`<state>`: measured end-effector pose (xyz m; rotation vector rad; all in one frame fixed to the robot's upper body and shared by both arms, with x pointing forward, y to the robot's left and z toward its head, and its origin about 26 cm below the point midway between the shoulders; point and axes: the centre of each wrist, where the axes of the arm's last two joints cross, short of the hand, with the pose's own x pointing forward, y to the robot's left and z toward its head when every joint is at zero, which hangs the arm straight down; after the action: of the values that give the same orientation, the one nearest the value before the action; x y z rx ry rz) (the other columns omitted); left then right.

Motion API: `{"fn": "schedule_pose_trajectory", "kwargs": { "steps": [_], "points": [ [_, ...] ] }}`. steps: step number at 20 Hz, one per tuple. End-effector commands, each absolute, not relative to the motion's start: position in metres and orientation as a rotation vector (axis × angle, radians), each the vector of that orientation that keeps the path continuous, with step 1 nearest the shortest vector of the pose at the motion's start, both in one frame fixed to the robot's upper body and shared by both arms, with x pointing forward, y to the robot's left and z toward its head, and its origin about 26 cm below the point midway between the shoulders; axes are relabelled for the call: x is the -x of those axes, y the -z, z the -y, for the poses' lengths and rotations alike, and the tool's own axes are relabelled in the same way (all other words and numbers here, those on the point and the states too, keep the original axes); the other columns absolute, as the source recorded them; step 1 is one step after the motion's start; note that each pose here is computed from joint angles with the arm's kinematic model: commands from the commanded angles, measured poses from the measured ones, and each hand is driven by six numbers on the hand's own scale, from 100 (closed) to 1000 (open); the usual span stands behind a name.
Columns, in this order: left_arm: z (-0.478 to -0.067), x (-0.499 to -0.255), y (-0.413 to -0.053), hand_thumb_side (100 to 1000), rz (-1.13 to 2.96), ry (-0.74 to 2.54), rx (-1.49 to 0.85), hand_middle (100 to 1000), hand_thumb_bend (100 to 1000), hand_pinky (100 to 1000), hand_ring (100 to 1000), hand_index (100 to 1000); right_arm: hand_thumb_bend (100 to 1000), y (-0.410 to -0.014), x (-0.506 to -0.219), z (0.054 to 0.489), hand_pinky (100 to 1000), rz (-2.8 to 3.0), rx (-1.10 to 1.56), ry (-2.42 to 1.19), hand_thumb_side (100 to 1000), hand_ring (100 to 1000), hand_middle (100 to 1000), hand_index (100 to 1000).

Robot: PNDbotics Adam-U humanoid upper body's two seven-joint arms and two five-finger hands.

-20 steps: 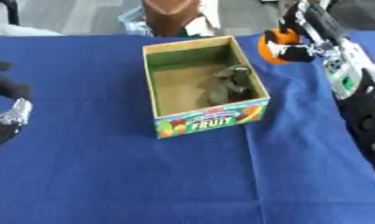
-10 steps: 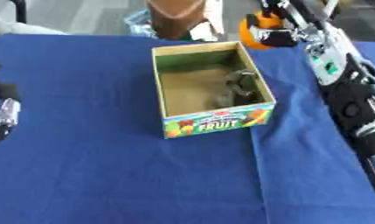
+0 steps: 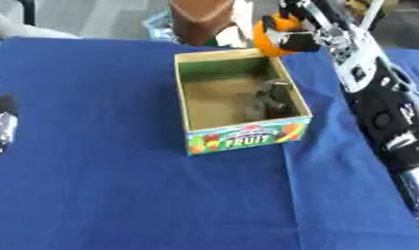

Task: Pick up objects on the table and place them in the box.

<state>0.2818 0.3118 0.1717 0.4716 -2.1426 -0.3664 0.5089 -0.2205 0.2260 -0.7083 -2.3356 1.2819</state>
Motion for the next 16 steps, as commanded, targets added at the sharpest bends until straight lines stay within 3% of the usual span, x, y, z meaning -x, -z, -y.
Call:
{"fn": "schedule_pose_trajectory", "kwargs": {
  "steps": [1, 11, 15, 16],
  "points": [
    [-0.309, -0.282, -0.182, 100, 2.182, 0.388, -0.462, 438, 213, 566, 501, 720, 100, -0.229, -0.51, 0.214, 569, 2.322, 0.71, -1.304, 209, 626, 108, 237],
    [-0.304, -0.284, -0.185, 100, 2.2, 0.384, -0.442, 437, 209, 566, 500, 720, 100, -0.188, -0.51, 0.202, 580, 2.199, 0.664, -1.383, 198, 677, 126, 259],
    [-0.304, -0.284, -0.185, 100, 2.201, 0.382, -0.439, 437, 207, 566, 500, 719, 100, -0.173, -0.509, 0.198, 599, 2.153, 0.65, -1.43, 167, 735, 172, 317],
    [-0.304, -0.284, -0.185, 100, 2.201, 0.381, -0.44, 437, 207, 566, 500, 719, 100, -0.168, -0.509, 0.197, 599, 2.135, 0.648, -1.442, 210, 735, 173, 317]
  ]
}}
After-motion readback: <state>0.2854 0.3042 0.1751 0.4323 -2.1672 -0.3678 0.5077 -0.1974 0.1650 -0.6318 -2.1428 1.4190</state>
